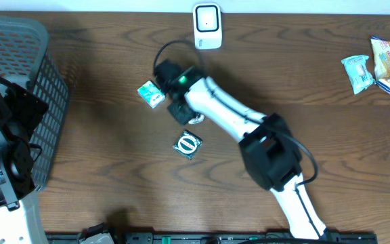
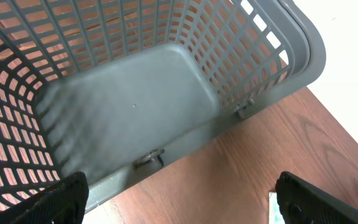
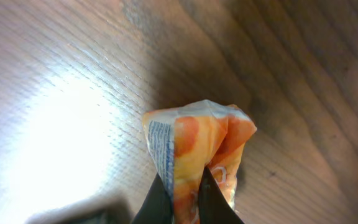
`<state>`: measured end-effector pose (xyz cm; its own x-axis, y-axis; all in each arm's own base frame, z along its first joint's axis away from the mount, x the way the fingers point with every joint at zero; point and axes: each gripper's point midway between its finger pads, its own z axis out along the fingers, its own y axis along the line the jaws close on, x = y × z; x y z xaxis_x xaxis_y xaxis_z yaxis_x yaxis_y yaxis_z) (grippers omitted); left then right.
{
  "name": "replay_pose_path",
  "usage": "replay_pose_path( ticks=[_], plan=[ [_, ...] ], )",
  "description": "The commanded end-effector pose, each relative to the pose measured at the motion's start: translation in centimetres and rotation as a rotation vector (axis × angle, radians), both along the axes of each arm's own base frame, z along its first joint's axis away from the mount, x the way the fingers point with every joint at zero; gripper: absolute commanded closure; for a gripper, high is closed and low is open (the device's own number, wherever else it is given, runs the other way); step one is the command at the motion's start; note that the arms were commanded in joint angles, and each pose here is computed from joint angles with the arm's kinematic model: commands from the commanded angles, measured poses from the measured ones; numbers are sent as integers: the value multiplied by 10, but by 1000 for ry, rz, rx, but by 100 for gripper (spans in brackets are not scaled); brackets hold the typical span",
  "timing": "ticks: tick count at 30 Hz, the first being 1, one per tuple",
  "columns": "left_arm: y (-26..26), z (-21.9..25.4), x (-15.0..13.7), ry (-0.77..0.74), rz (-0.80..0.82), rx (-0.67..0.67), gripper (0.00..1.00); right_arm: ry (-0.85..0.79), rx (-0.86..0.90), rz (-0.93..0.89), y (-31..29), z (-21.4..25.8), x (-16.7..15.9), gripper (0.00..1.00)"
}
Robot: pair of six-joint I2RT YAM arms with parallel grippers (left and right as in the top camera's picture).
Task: Scan the item barcode
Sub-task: 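Lift the orange pack and raise it toward the scanner face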
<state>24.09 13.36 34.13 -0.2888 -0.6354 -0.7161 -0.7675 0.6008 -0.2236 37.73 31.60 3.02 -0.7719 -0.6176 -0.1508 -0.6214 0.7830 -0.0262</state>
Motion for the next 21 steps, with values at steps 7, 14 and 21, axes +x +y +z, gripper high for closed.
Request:
replay_pose_path(
  ticks=[7,14,21],
  plan=[
    [1,0,-1,0,13,-2,5,500,819,-9,6,72,-4,99],
    [1,0,-1,0,13,-2,5,611,897,-186,-50,30,-4,99],
    [1,0,-1,0,13,-2,5,571,820,-390,-118,-10,14,85]
  ],
)
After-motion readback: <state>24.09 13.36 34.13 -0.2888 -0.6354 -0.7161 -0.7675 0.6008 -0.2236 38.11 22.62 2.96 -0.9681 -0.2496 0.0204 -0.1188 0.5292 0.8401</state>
